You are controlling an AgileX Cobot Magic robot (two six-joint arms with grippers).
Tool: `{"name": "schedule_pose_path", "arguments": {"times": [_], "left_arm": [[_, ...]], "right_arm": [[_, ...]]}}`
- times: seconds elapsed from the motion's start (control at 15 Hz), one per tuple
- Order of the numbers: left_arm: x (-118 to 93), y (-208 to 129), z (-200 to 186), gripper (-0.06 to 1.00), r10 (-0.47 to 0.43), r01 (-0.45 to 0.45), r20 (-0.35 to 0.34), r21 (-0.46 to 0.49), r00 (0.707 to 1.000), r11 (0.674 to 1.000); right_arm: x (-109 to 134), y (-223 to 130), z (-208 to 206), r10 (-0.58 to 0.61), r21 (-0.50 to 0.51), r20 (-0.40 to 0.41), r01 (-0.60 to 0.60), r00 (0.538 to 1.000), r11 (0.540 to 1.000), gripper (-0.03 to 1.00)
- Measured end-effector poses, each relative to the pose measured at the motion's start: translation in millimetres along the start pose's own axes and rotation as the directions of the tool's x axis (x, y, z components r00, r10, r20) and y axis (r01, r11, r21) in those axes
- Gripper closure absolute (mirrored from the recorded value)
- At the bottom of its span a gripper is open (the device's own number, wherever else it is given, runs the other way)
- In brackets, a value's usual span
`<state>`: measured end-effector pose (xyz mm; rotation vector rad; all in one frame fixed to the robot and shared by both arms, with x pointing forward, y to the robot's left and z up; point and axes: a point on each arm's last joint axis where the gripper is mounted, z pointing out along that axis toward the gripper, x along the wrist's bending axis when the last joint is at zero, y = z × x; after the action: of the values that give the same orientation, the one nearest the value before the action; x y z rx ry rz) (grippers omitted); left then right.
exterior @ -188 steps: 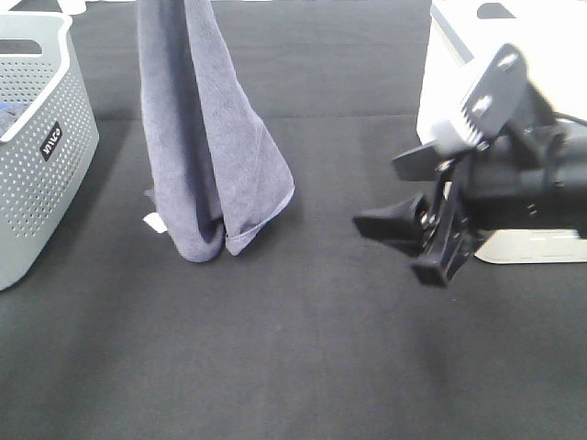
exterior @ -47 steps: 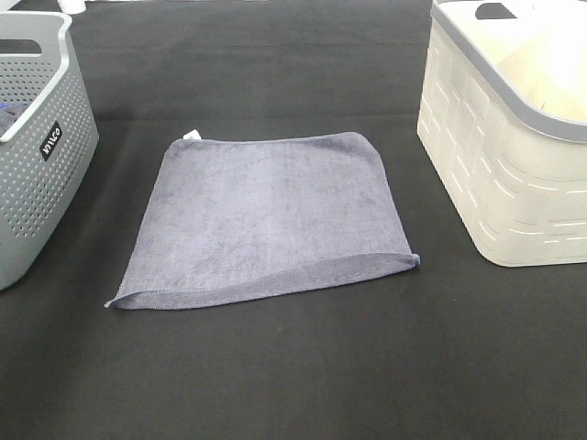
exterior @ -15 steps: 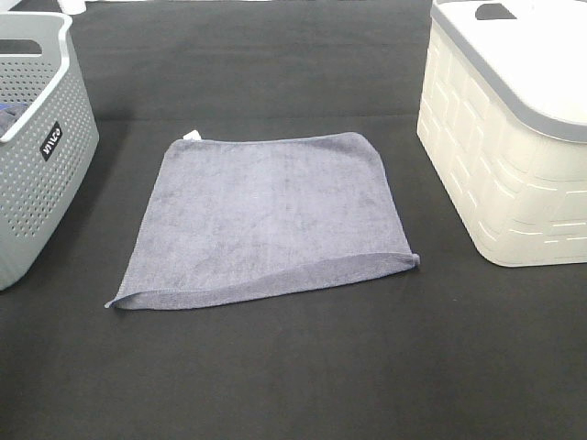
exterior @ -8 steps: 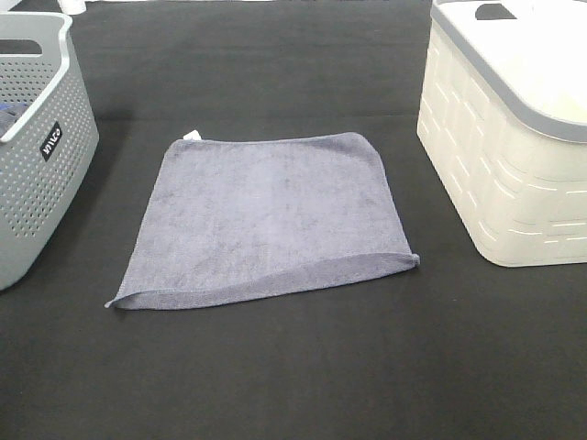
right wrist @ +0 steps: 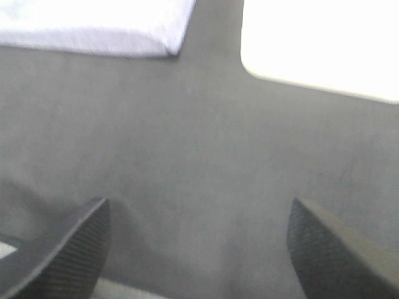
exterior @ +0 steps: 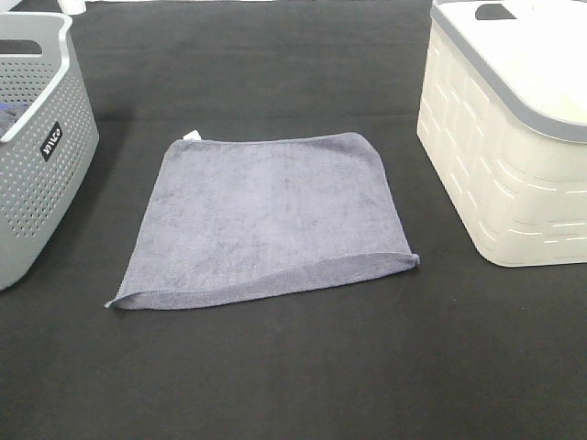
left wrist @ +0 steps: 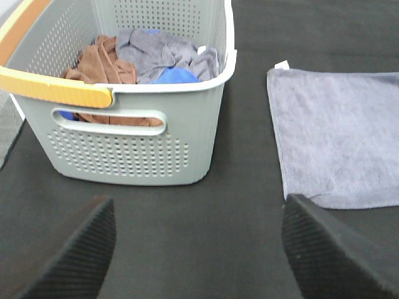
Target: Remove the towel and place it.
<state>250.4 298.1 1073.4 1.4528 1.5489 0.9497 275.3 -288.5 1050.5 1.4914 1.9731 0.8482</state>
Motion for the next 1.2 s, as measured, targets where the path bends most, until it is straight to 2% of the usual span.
{"name": "schedule_pose_path", "arguments": {"times": [0.33, 0.47, 0.87, 1.2], "left_arm": [[-0.4, -7.5, -14.9, 0.25, 0.004, -0.003, 0.004, -0.091, 1.000, 0.996], [-0.4, -9.1, -15.8, 0.25, 0.008, -0.008, 0.004, -0.093, 1.000, 0.996], [-2.9, -18.4, -12.5, 0.25, 0.078, -0.078, 0.034, -0.008, 0.996, 0.997], [-3.1, -21.6, -9.6, 0.25, 0.065, -0.065, 0.040, 0.012, 0.997, 0.998]], "right_arm": [[5.5, -19.3, -28.7, -0.045, -0.220, -0.006, 0.042, 0.999, 0.975, 0.20], [6.7, -25.2, -35.2, -0.054, -0.274, -0.002, 0.052, 0.999, 0.960, 0.20], [6.7, -25.6, -35.6, -0.058, -0.278, -0.001, 0.056, 0.998, 0.959, 0.20], [7.3, -25.6, -35.7, -0.057, -0.278, -0.008, 0.052, 0.998, 0.959, 0.20]]}}
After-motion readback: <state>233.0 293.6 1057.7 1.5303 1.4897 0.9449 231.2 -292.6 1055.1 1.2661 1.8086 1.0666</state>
